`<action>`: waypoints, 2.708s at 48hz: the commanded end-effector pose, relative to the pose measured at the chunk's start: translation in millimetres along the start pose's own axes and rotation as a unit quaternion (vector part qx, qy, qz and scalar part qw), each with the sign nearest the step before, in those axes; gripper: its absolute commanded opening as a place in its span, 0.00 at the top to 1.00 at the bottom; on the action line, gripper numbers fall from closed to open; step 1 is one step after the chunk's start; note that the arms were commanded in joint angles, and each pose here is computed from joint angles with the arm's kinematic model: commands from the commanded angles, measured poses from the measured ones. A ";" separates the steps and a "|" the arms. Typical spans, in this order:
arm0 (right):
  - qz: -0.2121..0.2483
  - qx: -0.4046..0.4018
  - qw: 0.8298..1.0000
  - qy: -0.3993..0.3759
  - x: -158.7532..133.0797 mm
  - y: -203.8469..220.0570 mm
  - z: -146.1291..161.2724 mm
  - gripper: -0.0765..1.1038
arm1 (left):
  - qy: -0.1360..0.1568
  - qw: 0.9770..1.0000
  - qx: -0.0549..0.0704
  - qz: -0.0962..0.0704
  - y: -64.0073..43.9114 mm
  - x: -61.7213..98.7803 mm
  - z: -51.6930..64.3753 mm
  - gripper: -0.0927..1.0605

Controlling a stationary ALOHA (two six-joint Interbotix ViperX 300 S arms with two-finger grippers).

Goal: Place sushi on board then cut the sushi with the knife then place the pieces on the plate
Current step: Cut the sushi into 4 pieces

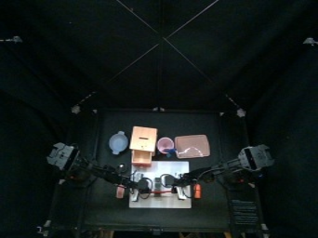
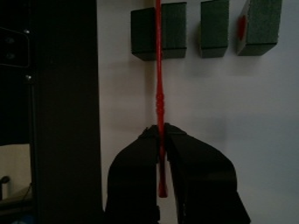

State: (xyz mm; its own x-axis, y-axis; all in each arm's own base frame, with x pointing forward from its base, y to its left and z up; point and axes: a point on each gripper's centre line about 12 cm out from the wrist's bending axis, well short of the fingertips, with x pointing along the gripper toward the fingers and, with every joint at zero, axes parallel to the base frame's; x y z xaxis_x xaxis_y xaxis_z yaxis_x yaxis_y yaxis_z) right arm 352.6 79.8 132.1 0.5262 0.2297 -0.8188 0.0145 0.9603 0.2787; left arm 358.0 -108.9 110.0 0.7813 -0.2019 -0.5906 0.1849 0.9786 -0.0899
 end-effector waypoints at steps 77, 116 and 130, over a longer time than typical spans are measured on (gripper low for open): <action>-0.031 -0.061 0.996 -0.050 -39.4 -19.2 44.7 0.63 | -0.052 0.998 0.035 0.031 39.7 -29.1 29.5 0.60; -0.026 -0.047 0.998 -0.030 -25.5 -18.5 38.0 0.64 | -0.035 0.999 0.022 0.028 35.2 -22.8 18.7 0.60; -0.029 -0.033 0.999 -0.020 -8.4 -23.2 33.3 0.63 | -0.010 0.999 0.017 0.031 36.7 -8.0 5.3 0.60</action>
State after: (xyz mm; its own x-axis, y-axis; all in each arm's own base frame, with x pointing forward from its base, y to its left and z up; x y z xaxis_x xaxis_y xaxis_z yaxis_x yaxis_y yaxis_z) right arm 363.8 50.8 135.5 0.5042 0.1686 -0.8469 -0.0126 0.9821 0.1880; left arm 352.8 -69.9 108.2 0.7841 -0.1392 -0.6048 0.1542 0.9877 -0.0274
